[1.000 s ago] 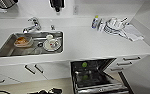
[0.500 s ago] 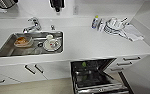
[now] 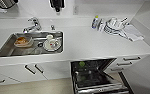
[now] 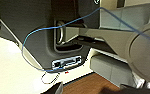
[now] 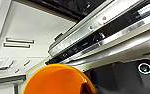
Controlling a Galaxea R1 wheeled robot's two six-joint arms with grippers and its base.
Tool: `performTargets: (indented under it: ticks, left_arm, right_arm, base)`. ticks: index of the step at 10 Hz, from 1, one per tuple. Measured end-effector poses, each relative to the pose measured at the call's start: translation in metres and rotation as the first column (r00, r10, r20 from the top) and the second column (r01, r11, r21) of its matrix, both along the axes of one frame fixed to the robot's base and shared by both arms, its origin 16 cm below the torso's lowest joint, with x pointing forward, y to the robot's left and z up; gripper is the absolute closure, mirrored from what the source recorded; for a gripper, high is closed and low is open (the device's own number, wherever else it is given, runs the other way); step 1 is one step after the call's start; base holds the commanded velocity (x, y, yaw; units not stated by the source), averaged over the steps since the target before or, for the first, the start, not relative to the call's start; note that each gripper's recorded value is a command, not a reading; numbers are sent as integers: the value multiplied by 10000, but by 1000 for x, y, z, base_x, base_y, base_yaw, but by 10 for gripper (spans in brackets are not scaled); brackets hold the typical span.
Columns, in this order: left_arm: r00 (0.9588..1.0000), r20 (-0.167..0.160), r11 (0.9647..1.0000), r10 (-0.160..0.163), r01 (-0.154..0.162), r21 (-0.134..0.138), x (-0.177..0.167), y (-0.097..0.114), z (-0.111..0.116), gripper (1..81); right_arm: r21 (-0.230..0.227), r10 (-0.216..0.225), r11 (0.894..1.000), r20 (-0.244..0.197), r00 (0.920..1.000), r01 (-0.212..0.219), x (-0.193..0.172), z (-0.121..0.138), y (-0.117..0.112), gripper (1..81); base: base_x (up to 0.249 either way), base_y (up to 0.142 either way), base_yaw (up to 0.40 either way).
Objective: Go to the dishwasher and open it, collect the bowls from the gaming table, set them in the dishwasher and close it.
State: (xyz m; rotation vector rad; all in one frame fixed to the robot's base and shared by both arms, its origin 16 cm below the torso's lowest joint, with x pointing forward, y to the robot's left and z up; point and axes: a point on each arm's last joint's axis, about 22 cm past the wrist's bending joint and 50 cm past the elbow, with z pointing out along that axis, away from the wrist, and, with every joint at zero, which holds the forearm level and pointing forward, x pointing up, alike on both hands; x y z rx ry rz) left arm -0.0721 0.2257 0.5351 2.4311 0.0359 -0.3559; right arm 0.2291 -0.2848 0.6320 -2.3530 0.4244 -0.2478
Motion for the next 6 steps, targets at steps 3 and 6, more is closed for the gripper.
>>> performTargets:
  ticks: [3, 6]
  left_arm:
    - [9982, 552, 9966, 223, -265, 776, -44, 38, -6, 10]
    - [9975, 473, 9975, 531, -552, 445, -83, -12, -8, 10]
  right_arm:
    - [-294, -523, 9982, 8, 9986, 523, 33, -3, -24, 811]
    - [232, -599, 9980, 413, 9973, 590, 99, -5, 8, 811]
  base:
    - [0, 0, 0]
    - [0, 0, 0]
